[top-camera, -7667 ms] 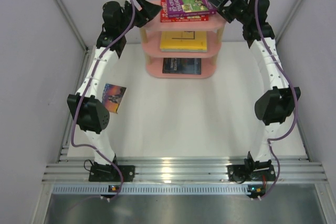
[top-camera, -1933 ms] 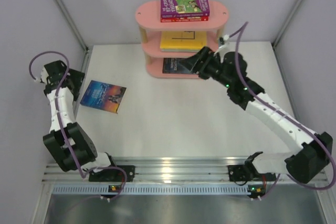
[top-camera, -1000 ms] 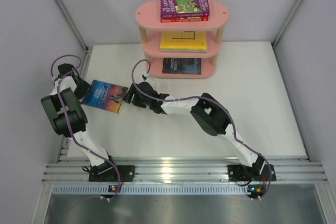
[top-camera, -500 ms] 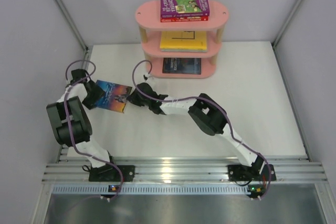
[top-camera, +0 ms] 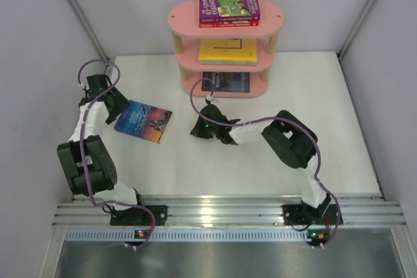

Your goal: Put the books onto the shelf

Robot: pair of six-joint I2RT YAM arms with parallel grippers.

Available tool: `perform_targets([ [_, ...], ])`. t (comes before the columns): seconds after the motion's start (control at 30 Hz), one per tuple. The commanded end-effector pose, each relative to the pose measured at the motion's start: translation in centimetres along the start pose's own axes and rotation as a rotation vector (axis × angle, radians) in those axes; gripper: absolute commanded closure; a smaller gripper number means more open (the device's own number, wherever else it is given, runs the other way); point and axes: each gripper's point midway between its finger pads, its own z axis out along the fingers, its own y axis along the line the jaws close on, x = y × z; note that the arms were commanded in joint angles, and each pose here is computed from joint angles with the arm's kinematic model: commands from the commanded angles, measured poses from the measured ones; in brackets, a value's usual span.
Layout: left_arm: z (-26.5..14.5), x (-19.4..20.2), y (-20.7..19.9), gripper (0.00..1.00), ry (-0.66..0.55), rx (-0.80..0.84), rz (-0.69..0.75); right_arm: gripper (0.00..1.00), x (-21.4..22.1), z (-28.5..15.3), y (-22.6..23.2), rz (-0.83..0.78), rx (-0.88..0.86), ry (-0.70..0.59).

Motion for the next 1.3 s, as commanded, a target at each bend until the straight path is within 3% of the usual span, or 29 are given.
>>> perform_targets([
  [0.0, 1.4, -0.9, -0.5, 0.29, 0.017, -0.019, 0.097, 0.93, -1.4, -3.1, -2.9, -0.072, 0.023, 0.001],
  [0.13, 3.3, -2.5, 2.2, 0.29, -0.021, -0.176, 0.098, 0.8, -1.7, -6.1, -3.4, -0.125, 0.006, 0.006],
  [0.23, 4.3, -7.0, 2.4, 0.32, -0.048, -0.173, 0.053, 0.75, -2.3, -8.3, -3.5, -0.162, 0.0, -0.008],
  [0.3, 5.4, -6.7, 2.3, 0.38, 0.017, -0.169, 0.044, 0.75, -3.1, -9.6, -3.2, -0.151, -0.016, -0.034],
  [0.43, 6.7, -6.8, 1.0, 0.61, 0.04, -0.109, 0.039, 0.75, -3.3, -11.0, -2.8, -0.139, -0.063, -0.032],
  [0.67, 9.3, -1.4, 2.1, 0.78, 0.239, -0.124, 0.064, 0.71, -4.3, -14.2, -1.3, -0.141, -0.112, -0.058],
  [0.93, 6.5, 6.3, 0.2, 0.8, 0.389, -0.043, 0.11, 0.65, -4.8, -19.1, -0.9, -0.099, -0.178, -0.129],
  [1.07, 2.2, 10.2, -2.2, 0.82, 0.394, 0.054, 0.134, 0.59, -4.4, -22.2, -1.9, -0.087, -0.177, -0.167],
  [1.27, -5.4, 18.9, -5.6, 0.79, 0.434, 0.271, 0.132, 0.48, -3.0, -24.2, -7.9, 0.004, -0.032, -0.218],
])
